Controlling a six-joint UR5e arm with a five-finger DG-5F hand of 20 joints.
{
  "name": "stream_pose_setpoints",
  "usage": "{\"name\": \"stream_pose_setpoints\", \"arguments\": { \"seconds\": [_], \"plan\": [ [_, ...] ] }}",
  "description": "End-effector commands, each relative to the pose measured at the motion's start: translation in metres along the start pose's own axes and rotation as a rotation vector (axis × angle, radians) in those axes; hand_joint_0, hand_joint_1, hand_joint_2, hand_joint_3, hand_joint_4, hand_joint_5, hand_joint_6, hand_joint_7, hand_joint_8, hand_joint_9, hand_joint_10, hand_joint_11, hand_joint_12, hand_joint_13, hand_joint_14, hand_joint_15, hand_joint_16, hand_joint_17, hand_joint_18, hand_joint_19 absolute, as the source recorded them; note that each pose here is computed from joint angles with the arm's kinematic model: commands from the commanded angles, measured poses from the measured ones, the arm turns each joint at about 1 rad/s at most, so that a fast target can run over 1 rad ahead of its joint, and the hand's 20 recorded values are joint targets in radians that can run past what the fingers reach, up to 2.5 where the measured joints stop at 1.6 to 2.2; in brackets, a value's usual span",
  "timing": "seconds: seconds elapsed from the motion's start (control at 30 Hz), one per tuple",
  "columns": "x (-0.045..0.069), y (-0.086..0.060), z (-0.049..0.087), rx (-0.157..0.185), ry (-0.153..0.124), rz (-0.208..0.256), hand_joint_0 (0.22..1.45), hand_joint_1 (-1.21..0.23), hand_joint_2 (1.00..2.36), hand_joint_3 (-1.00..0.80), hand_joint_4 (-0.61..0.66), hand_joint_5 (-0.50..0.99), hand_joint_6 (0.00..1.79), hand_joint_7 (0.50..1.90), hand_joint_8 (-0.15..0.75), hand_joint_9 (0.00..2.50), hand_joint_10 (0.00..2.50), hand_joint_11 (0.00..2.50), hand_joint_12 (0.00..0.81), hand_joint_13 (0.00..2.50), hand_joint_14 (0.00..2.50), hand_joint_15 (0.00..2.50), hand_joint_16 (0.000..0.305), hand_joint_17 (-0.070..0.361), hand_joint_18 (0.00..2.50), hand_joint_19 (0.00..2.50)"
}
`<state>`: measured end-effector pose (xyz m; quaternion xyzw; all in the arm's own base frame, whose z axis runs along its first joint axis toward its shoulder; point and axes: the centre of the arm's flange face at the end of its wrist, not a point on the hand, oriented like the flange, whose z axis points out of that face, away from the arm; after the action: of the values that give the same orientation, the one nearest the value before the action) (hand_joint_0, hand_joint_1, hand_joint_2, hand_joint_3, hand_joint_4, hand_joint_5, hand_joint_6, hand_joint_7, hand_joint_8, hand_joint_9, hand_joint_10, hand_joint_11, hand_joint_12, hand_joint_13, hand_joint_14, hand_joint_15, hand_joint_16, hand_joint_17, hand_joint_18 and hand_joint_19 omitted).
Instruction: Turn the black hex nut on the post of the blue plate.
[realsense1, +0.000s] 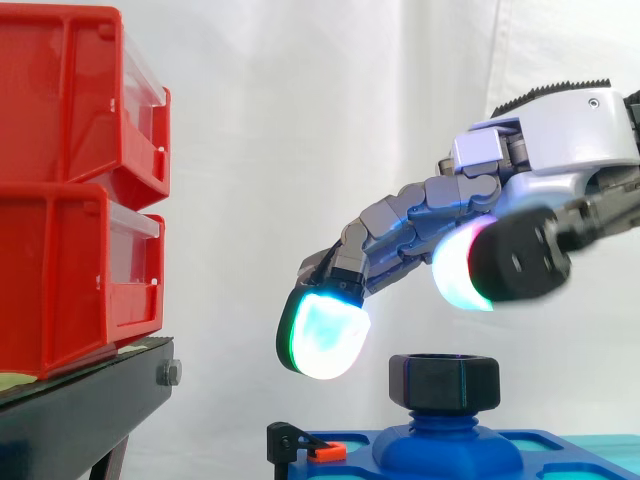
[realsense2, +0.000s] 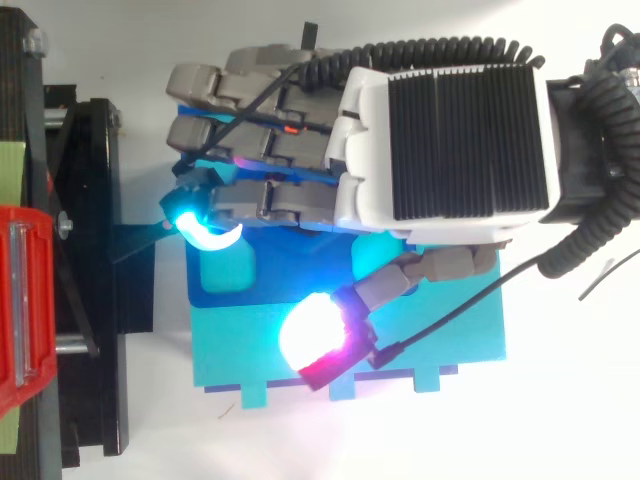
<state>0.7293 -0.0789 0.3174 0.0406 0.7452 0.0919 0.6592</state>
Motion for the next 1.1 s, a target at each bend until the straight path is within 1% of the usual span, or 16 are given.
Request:
{"name": "stream_pose_setpoints", "arguments": {
  "seconds": [0.0,0.03,0.1,0.3,0.4,0.43,0.57,0.77,0.83,0.87,0.93,1.07],
  "plan": [
    [-0.0038,-0.0022,-0.0009,0.003,0.010,-0.001,0.46,-0.58,1.00,-0.50,0.11,-0.27,0.50,0.70,0.222,0.20,0.00,0.00,0.352,0.10,0.00,0.00,0.058,0.130,0.11,0.29],
    [-0.0029,-0.0035,-0.0017,0.005,0.014,-0.001,0.47,-0.61,1.00,-0.50,0.10,-0.27,0.50,0.70,0.220,0.20,0.00,0.00,0.351,0.10,0.00,0.00,0.057,0.129,0.11,0.29],
    [-0.0037,-0.0034,-0.0015,0.005,0.012,-0.001,0.47,-0.65,1.00,-0.50,0.10,-0.27,0.50,0.69,0.214,0.19,0.00,0.00,0.348,0.09,0.00,0.00,0.057,0.129,0.10,0.28],
    [-0.0043,-0.0055,-0.0016,0.008,0.009,0.000,0.48,-0.67,1.00,-0.50,0.10,-0.27,0.50,0.69,0.211,0.19,0.00,0.00,0.346,0.09,0.00,0.00,0.056,0.127,0.10,0.29],
    [-0.0034,-0.0055,-0.0019,0.007,0.012,0.000,0.46,-0.58,1.00,-0.50,0.14,-0.25,0.50,0.70,0.221,0.19,0.00,0.00,0.354,0.09,0.00,0.00,0.058,0.130,0.11,0.30],
    [-0.0042,-0.0054,-0.0017,0.006,0.010,0.000,0.46,-0.57,1.00,-0.50,0.14,-0.25,0.50,0.70,0.222,0.19,0.00,0.00,0.354,0.09,0.00,0.00,0.058,0.130,0.11,0.30],
    [-0.0042,-0.0076,-0.0027,0.001,0.015,0.000,0.45,-0.45,1.00,-0.50,0.17,-0.24,0.50,0.71,0.235,0.21,0.00,0.00,0.361,0.09,0.00,0.00,0.059,0.133,0.11,0.30],
    [-0.0039,-0.0088,-0.0037,-0.006,0.021,0.001,0.43,-0.39,1.00,-0.50,0.19,-0.23,0.50,0.71,0.245,0.22,0.00,0.00,0.369,0.10,0.00,0.00,0.060,0.136,0.11,0.30],
    [-0.0029,-0.0100,-0.0046,-0.005,0.027,0.001,0.41,-0.35,1.00,-0.50,0.20,-0.23,0.50,0.72,0.257,0.22,0.00,0.00,0.381,0.10,0.00,0.00,0.063,0.142,0.12,0.30],
    [-0.0030,-0.0096,-0.0050,-0.007,0.032,0.002,0.39,-0.31,1.00,-0.50,0.20,-0.23,0.50,0.72,0.264,0.22,0.00,0.00,0.389,0.10,0.00,0.00,0.066,0.148,0.12,0.30],
    [-0.0013,-0.0096,-0.0061,-0.008,0.043,0.004,0.38,-0.26,1.00,-0.50,0.21,-0.23,0.50,0.72,0.269,0.23,0.00,0.00,0.394,0.10,0.00,0.00,0.067,0.151,0.11,0.30],
    [-0.0012,-0.0095,-0.0063,-0.009,0.045,0.004,0.38,-0.19,1.00,-0.50,0.21,-0.22,0.50,0.73,0.268,0.22,0.00,0.00,0.395,0.10,0.00,0.00,0.067,0.151,0.10,0.31]
  ]
}}
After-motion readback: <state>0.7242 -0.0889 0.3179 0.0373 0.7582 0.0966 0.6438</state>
